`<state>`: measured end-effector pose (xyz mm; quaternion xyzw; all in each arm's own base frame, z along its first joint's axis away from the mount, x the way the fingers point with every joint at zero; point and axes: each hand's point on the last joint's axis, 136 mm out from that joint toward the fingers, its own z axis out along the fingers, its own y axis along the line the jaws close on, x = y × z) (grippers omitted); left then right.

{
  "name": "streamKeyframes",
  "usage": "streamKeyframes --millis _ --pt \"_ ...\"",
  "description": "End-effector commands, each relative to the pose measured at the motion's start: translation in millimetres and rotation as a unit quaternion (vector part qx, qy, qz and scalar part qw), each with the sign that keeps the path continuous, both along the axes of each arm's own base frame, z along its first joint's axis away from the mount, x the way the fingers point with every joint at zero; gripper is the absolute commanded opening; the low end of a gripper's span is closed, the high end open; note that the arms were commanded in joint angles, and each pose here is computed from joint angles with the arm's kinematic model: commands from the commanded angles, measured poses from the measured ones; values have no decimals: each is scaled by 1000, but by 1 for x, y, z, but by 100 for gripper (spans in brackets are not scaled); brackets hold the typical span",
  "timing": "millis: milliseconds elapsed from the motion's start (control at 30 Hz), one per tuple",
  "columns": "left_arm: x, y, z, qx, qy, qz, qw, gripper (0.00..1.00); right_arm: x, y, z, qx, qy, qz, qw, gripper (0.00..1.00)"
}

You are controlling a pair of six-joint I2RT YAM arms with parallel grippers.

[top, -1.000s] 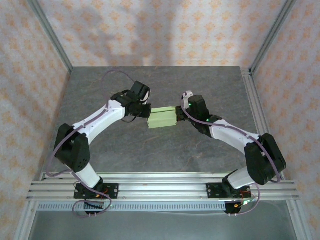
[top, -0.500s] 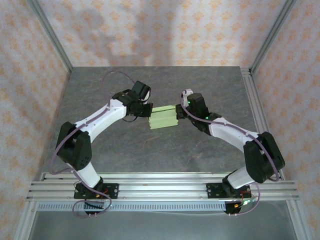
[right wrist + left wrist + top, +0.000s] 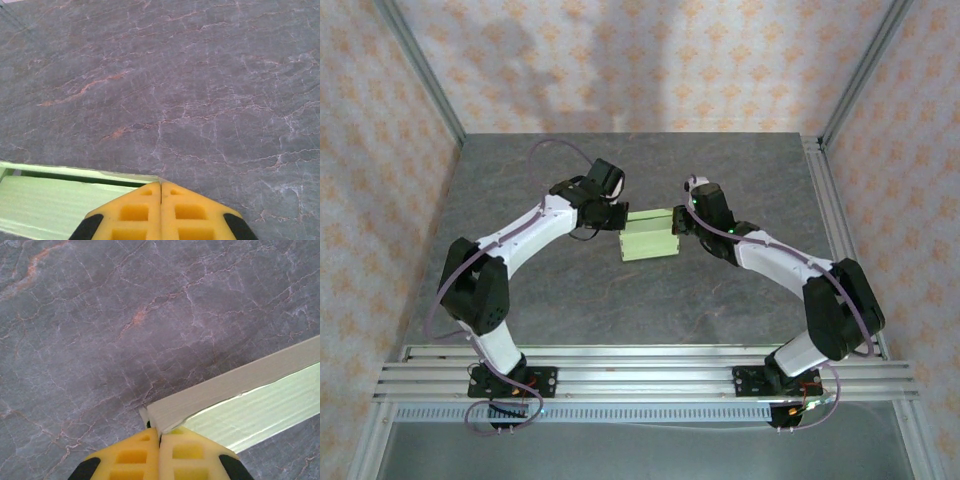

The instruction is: Fold the paper box

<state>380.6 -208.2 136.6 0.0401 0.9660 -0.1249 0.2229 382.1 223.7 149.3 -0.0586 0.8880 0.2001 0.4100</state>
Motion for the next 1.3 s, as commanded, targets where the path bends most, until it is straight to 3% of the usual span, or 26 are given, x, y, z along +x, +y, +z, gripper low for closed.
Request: streamKeyframes --millis 0,500,667,867,1033,1267 --pt "1 -14 -2 -27 10 -10 1000 0 -3 13 -5 21 1 10 1000 0" --pt "-1 -10 -5 -24 3 -5 1000 0 -5 12 1 21 -85 19 996 0" --pt "-3 -10 0 -30 -8 -4 999 16 -7 9 1 23 -110 14 994 0" --pt "-3 -9 6 -38 -21 -4 999 26 -8 11 -3 14 -133 20 991 0" --pt "-1 -5 25 -50 -67 2 996 44 -7 12 -4 14 -140 21 990 0" --pt "-2 9 43 -47 -132 15 990 59 -7 12 -3 12 -156 26 987 0"
